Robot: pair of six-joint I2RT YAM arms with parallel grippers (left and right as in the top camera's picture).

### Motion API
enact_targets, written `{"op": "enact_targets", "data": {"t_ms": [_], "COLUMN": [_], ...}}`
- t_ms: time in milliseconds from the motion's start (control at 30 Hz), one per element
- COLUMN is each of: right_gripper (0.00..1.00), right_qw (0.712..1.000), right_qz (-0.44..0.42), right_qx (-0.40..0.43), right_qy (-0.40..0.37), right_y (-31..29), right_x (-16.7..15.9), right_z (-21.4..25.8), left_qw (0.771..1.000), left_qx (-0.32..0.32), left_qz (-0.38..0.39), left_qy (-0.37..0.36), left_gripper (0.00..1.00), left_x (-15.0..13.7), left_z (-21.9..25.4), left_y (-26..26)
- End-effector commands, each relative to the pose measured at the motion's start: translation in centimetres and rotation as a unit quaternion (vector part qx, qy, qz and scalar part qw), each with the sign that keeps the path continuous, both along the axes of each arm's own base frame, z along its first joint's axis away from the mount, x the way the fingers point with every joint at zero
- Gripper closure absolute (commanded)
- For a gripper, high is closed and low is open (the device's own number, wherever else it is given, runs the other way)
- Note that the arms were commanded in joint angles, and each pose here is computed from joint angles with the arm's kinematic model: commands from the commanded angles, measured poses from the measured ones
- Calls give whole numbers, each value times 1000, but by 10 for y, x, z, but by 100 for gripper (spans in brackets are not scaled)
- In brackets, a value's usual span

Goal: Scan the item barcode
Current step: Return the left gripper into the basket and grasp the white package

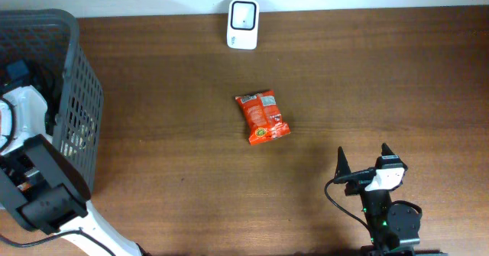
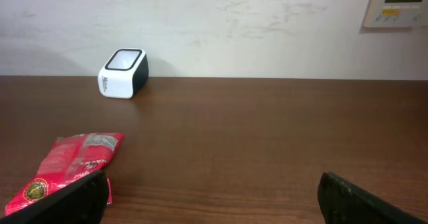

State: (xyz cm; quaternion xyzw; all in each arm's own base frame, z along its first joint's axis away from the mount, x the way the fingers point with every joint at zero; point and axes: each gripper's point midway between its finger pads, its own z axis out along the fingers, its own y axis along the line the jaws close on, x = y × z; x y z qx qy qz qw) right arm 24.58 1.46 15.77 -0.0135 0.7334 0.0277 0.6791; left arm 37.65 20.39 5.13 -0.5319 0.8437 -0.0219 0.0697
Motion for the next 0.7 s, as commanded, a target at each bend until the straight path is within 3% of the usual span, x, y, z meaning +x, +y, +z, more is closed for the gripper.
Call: {"op": "enact_targets", "data": {"t_ms": [0, 133, 267, 400, 667], "right_gripper": [1, 1, 1, 1, 1], "right_qw": [1000, 1000, 1000, 1000, 1000], "right_qz": [-3, -3, -3, -3, -3], "right_qx": [0, 0, 0, 0, 0], "right_qy": [3, 3, 3, 3, 3], "right_y": [-1, -1, -1, -1, -1], "right_x": [0, 0, 0, 0, 0], "right_z": [-3, -3, -3, -3, -3], "left_qw": [999, 999, 1000, 995, 970], "left_qx": [-15, -12, 15, 58, 111], "left_qz": [-2, -11, -26, -25, -38], "left_qy": [41, 39, -4, -77, -213], "left_gripper": [100, 100, 100, 100, 100], "left_x": [-14, -11, 3, 8, -9], "left_z": [-18, 7, 64, 138, 248], "left_y": [-6, -4, 4, 6, -18]}}
